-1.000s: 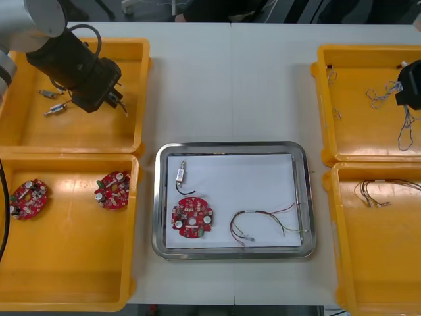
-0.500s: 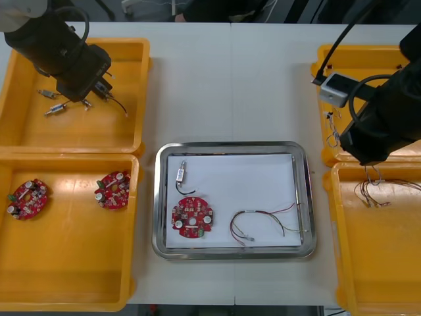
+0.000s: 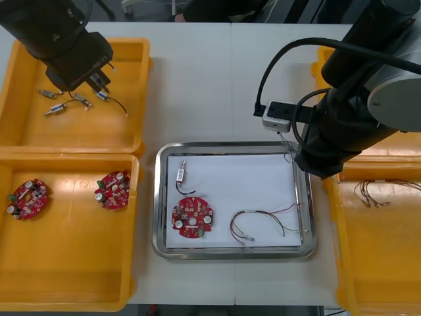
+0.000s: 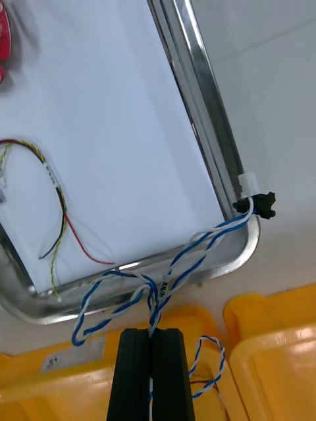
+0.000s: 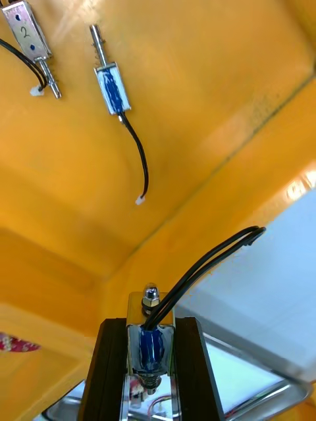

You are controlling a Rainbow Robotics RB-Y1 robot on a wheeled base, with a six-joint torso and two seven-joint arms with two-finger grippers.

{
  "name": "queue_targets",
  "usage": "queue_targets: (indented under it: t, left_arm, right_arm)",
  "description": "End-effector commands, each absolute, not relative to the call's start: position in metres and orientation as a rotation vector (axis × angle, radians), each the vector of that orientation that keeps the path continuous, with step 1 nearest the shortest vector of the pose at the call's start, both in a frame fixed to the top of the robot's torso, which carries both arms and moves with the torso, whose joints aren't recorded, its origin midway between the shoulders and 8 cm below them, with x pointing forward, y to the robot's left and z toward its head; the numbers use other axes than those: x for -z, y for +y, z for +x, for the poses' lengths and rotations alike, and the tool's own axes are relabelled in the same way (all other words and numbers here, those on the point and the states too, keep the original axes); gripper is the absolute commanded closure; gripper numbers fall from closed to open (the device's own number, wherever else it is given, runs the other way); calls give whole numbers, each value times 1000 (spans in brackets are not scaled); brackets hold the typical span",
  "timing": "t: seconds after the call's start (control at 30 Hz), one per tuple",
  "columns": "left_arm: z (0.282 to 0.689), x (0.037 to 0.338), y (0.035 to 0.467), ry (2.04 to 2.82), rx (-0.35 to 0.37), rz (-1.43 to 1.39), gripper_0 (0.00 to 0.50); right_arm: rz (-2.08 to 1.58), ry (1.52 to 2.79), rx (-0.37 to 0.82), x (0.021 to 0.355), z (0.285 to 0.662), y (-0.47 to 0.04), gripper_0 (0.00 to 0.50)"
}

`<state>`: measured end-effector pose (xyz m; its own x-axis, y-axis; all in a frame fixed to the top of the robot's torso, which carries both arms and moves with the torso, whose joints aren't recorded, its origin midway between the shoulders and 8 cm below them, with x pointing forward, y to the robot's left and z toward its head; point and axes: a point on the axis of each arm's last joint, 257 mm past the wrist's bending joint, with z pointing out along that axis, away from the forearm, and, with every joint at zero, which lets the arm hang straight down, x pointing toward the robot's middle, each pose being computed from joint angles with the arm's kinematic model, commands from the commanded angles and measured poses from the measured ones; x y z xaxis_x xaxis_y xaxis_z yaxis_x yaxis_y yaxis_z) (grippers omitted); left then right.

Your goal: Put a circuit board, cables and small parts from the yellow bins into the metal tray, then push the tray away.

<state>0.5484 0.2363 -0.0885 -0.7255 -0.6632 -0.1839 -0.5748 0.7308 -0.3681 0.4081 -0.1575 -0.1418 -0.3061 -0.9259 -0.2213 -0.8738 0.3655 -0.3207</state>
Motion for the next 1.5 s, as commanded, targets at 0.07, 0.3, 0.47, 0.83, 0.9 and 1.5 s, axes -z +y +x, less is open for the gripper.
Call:
queue_targets:
  t: [0.07,0.3,0.47,0.83,0.9,1.5]
  left_arm:
    - [535,50,238,2636,332,-711,500]
    - [513,50,211,2659,280,-515,500]
    - [502,49,205,2651,267,-423,500]
    - [486,59,205,2655,187,-150,500]
    - [484,61,205,2655,183,-131,500]
    - [478,66,194,2632,80,159,500]
  right_arm:
    - [-1782,2042,340,141,420,-131,500]
    - [-1898,1915,283,153,435,-99,500]
    - [-1965,1831,236,165,442,-81,500]
    - [-2050,1754,340,201,452,-90,500]
    - [-2057,1745,363,206,453,-91,500]
    - [-2078,1780,408,257,465,-108,500]
